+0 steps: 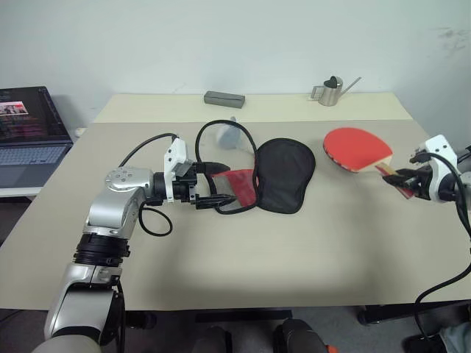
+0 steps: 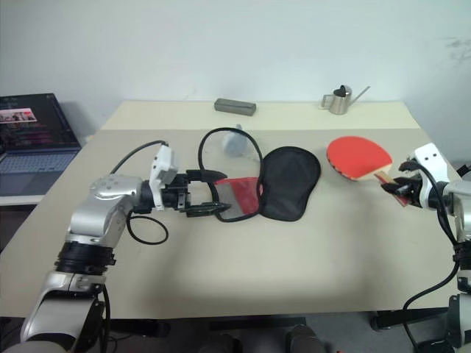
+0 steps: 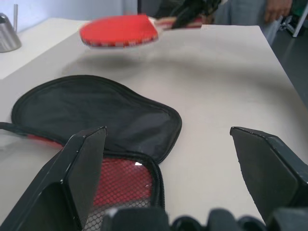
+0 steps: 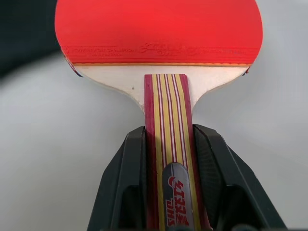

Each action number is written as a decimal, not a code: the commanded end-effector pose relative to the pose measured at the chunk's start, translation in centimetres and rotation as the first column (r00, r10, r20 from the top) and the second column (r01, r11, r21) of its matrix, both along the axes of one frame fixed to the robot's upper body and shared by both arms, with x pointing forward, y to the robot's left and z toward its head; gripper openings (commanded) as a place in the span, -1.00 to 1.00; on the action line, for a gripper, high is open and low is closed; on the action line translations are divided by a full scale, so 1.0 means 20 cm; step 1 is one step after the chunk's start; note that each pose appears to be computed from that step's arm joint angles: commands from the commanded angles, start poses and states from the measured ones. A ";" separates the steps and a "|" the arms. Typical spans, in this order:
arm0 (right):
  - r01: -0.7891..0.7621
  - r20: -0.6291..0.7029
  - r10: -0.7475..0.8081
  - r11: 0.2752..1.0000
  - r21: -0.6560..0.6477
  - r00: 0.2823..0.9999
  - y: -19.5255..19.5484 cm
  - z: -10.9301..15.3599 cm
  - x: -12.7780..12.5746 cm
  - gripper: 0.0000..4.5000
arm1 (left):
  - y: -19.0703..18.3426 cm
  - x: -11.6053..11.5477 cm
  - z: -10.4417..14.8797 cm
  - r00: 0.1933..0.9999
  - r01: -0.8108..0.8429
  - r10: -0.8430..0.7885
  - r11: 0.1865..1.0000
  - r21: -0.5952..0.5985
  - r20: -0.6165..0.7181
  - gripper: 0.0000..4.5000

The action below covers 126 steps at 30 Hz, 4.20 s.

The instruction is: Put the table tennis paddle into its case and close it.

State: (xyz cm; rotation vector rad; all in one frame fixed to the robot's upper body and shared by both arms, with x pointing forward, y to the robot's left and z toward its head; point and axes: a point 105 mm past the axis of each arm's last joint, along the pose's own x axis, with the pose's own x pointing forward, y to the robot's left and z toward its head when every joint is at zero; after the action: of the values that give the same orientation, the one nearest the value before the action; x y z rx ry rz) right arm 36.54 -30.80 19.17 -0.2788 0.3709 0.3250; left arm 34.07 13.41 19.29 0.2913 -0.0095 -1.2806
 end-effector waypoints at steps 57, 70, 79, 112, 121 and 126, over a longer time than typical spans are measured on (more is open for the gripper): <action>0.180 -0.051 -0.174 0.895 0.408 0.983 1.15 -0.22 0.14 -0.52 | 0.20 0.05 0.16 0.976 -0.166 0.170 0.985 -0.042 0.134 1.00; 0.184 -0.033 -0.187 0.896 0.403 0.982 1.15 -0.22 0.14 -0.52 | 0.21 0.05 0.16 0.975 -0.172 0.175 0.984 -0.038 0.134 1.00; 0.183 0.003 -0.199 0.904 0.386 0.980 1.13 -0.19 0.09 -0.52 | 0.20 0.06 0.15 0.977 -0.166 0.169 0.985 -0.039 0.133 1.00; 0.162 0.067 -0.188 0.945 0.284 0.980 1.14 -0.22 0.09 -0.52 | 0.18 0.07 0.14 0.979 -0.154 0.159 0.987 -0.046 0.125 1.00; 0.160 0.056 -0.187 0.936 0.314 0.981 1.15 -0.22 0.10 -0.52 | 0.18 0.07 0.14 0.979 -0.155 0.160 0.987 -0.047 0.125 1.00; 0.169 0.075 -0.205 0.928 0.331 0.976 1.15 -0.19 0.11 0.15 | 0.18 0.07 0.14 0.979 -0.155 0.160 0.987 -0.048 0.125 1.00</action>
State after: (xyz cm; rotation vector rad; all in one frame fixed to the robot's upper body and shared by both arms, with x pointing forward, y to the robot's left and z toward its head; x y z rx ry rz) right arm 38.52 -8.03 13.30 0.0403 0.3109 0.1716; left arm 35.59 17.32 20.77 0.3053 -0.0666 -1.0982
